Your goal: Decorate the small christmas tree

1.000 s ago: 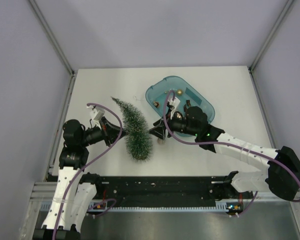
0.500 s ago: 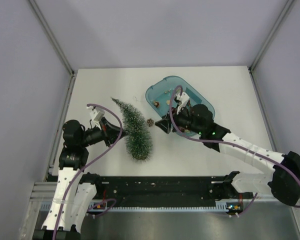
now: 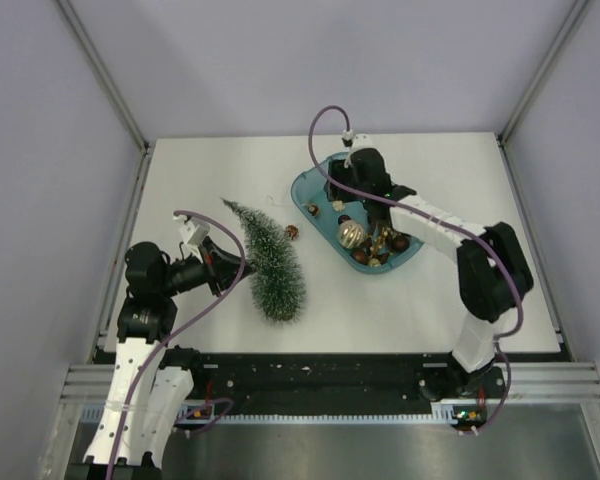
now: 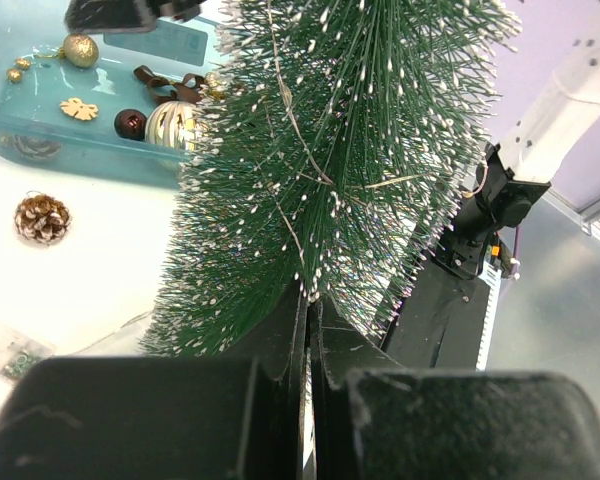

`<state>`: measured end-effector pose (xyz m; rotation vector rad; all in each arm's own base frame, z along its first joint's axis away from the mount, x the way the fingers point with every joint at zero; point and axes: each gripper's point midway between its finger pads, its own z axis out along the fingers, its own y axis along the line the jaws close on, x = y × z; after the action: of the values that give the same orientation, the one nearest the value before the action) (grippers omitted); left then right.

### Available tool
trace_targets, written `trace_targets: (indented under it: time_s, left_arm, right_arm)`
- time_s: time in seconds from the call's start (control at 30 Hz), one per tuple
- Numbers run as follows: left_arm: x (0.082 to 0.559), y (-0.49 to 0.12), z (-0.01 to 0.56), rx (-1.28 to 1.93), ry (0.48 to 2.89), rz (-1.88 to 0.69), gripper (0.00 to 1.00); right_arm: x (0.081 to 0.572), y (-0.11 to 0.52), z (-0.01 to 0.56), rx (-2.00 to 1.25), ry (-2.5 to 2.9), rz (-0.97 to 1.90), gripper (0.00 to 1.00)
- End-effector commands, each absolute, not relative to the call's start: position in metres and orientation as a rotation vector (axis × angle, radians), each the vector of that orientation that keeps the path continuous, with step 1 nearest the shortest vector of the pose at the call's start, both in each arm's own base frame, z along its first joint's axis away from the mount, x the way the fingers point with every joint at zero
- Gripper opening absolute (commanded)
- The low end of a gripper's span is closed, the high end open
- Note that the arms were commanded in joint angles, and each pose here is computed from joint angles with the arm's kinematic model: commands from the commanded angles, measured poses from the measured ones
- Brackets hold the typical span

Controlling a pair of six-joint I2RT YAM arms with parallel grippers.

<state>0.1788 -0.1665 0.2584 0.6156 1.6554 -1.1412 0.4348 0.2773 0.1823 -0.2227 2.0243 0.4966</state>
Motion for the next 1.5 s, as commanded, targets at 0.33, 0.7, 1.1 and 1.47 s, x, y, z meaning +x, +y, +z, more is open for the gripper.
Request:
trace_targets:
  time_s: [0.33,0.7,1.1,1.47]
  left_arm:
    - [0.181,-0.167,0.263,0.644,1.625,-1.121,0.0]
    - [0.182,-0.166,0.264,0.638,1.625,-1.115,0.0]
    - [0.182,-0.165,0.259,0.639,1.639,-1.106,0.0]
    - [0.179,-0.165,0.257,0.638,1.646,-1.107,0.0]
  right_arm:
    - [0.516,0.194,0.107,0.002,2.187,-0.075,0.55]
    - [0.549,0.195,0.078,0.074,2.204,-0.105,0.54]
    - [0.556,0.194,0.065,0.141,2.189,-0.113,0.42]
    - [0.534,0.2,0.109,0.104,2.117,0.028,0.29]
